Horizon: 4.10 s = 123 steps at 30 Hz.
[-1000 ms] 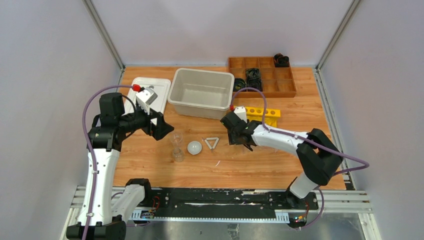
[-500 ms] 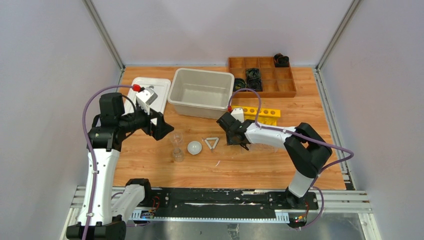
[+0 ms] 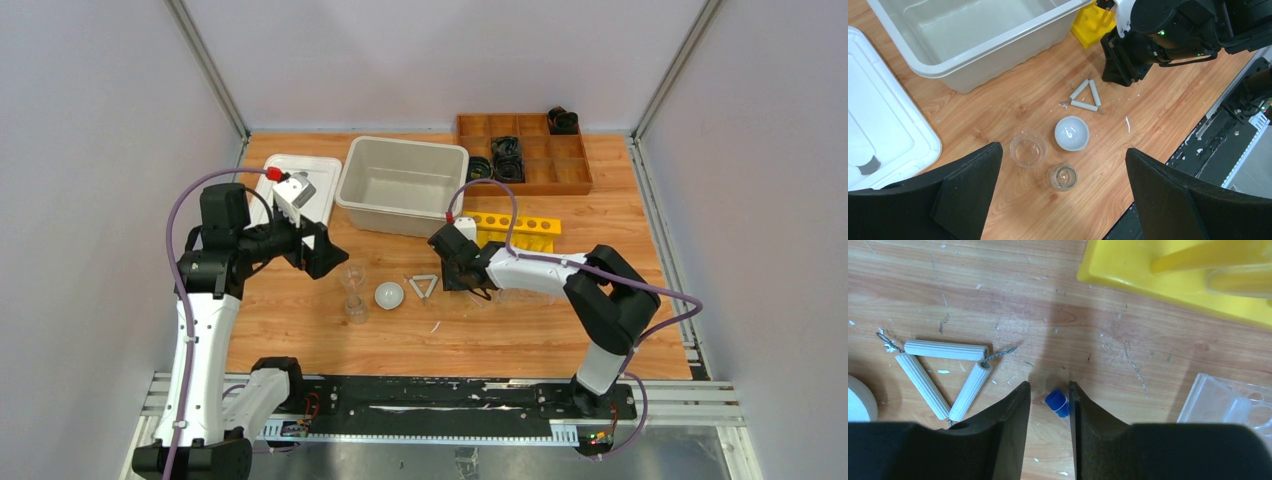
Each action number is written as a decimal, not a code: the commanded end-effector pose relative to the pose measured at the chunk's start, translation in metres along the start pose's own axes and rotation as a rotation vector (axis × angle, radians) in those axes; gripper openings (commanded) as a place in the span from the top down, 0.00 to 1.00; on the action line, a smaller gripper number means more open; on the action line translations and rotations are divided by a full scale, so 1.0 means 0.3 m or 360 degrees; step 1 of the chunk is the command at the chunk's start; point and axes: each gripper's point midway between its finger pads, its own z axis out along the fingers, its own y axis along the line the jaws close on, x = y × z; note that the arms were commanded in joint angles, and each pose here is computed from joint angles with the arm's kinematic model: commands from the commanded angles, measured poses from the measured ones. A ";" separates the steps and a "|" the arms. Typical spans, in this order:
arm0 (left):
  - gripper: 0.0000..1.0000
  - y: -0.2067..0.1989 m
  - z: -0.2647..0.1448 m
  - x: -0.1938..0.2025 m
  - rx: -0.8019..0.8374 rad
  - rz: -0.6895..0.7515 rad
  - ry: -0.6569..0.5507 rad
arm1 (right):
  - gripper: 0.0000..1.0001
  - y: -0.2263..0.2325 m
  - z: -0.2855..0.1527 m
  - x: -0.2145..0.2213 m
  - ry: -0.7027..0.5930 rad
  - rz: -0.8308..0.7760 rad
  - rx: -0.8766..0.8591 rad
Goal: Organize the chemistry lab equipment
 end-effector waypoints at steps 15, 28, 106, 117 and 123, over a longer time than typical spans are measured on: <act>0.00 -0.035 -0.044 -0.075 -0.0011 0.0071 -0.0098 | 1.00 0.053 -0.038 -0.025 -0.0021 -0.0051 -0.0086; 0.00 -0.052 -0.043 -0.064 0.0013 -0.0025 -0.0098 | 1.00 0.196 -0.452 -0.337 -0.0567 -0.0007 -0.0424; 0.00 -0.088 -0.056 -0.083 0.0072 -0.0028 -0.0133 | 1.00 0.170 -0.366 -0.214 -0.0296 -0.0483 -0.0395; 0.00 -0.105 -0.048 -0.089 0.0134 -0.0120 -0.0128 | 1.00 0.517 -0.796 -0.541 -0.0907 -0.0219 -0.0935; 0.04 -0.132 -0.050 -0.098 0.0205 -0.0159 -0.0139 | 1.00 0.628 -0.902 -0.574 -0.1053 -0.0026 -0.1145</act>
